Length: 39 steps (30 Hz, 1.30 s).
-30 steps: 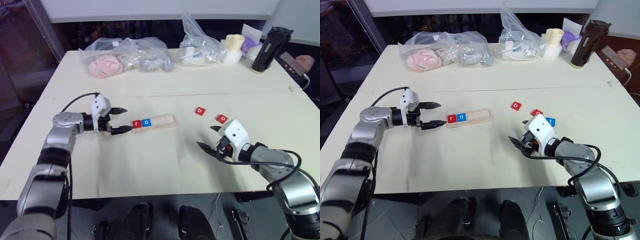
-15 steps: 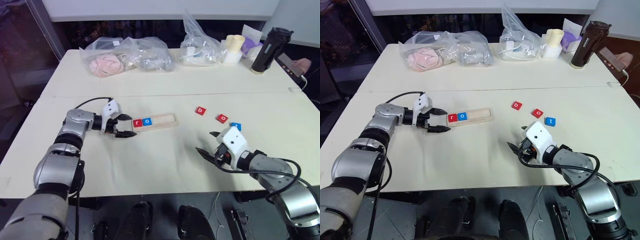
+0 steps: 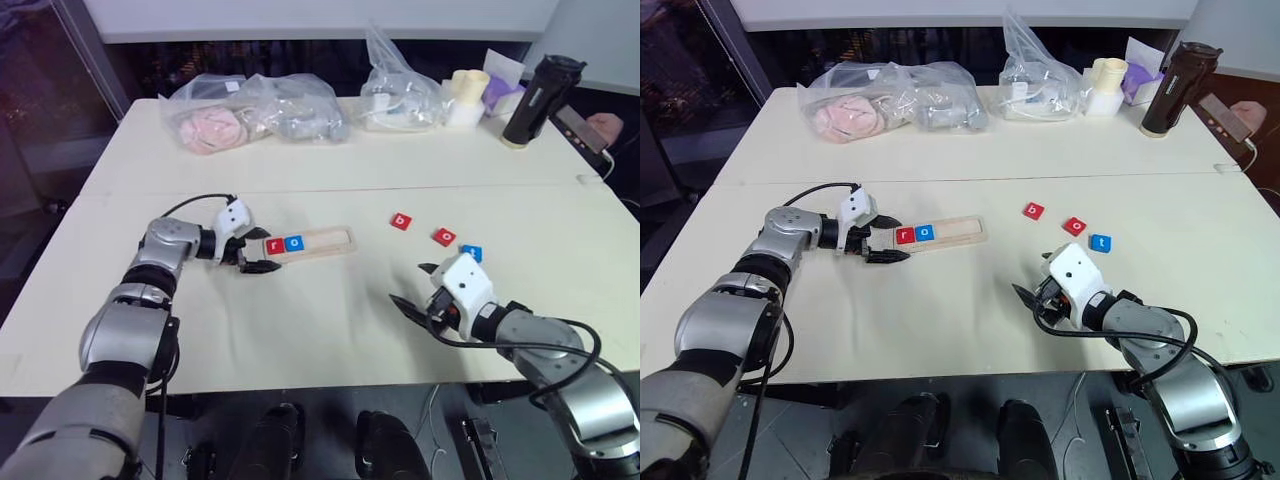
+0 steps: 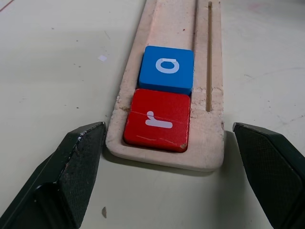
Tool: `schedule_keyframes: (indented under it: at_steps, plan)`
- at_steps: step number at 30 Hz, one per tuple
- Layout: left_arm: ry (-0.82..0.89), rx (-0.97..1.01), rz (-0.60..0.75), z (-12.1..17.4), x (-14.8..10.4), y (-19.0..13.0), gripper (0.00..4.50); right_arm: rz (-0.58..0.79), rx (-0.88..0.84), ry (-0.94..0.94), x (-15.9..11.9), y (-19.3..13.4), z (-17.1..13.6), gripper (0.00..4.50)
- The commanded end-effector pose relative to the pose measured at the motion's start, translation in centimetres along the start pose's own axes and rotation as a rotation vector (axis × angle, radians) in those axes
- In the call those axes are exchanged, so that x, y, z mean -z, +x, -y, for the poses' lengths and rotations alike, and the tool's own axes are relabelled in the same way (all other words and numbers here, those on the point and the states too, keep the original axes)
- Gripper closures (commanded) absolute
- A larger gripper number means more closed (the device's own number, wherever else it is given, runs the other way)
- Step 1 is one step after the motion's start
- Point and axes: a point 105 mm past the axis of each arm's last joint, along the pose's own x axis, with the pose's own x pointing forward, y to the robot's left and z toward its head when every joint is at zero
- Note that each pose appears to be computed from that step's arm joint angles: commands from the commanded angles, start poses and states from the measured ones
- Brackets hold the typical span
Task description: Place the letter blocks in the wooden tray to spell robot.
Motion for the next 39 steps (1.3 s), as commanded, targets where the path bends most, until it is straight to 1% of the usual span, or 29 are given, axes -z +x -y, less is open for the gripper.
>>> schedule_keyframes:
  at_steps: [1,11,20,21,22,23,24,31,39]
  plan:
    - [0.037,-0.011,0.005,-0.3,-0.8,0.2,0.0,0.036,0.018,-0.03,-1.1,-0.4,0.0,0.49]
    - [0.062,-0.02,-0.1,-0.1,0.6,1.0,0.0,0.025,0.037,-0.028,-0.9,-0.7,0.0,0.49]
    - [0.044,-0.02,-0.114,0.0,1.0,1.2,0.0,0.027,0.043,-0.029,-0.9,-0.5,-0.1,0.49]
    - [0.042,-0.018,-0.113,0.1,1.0,1.2,0.55,0.027,0.042,-0.03,-0.9,-0.5,-0.1,0.42]
    - [0.04,-0.016,-0.11,0.1,1.0,1.3,0.81,0.027,0.041,-0.031,-1.0,-0.5,-0.1,0.42]
    - [0.039,-0.013,-0.108,0.2,1.0,1.3,1.17,0.027,0.04,-0.032,-1.0,-0.5,-0.1,0.42]
    - [0.038,-0.011,-0.107,0.2,1.0,1.4,1.36,0.027,0.041,-0.034,-1.0,-0.5,0.0,0.42]
    - [0.047,0.047,-0.084,1.1,0.6,2.1,1.35,0.025,0.042,-0.039,-1.0,-0.4,0.2,0.42]
    - [0.105,0.207,-0.056,3.6,-0.1,4.2,1.35,0.025,0.066,-0.056,-1.1,-0.4,1.2,0.42]
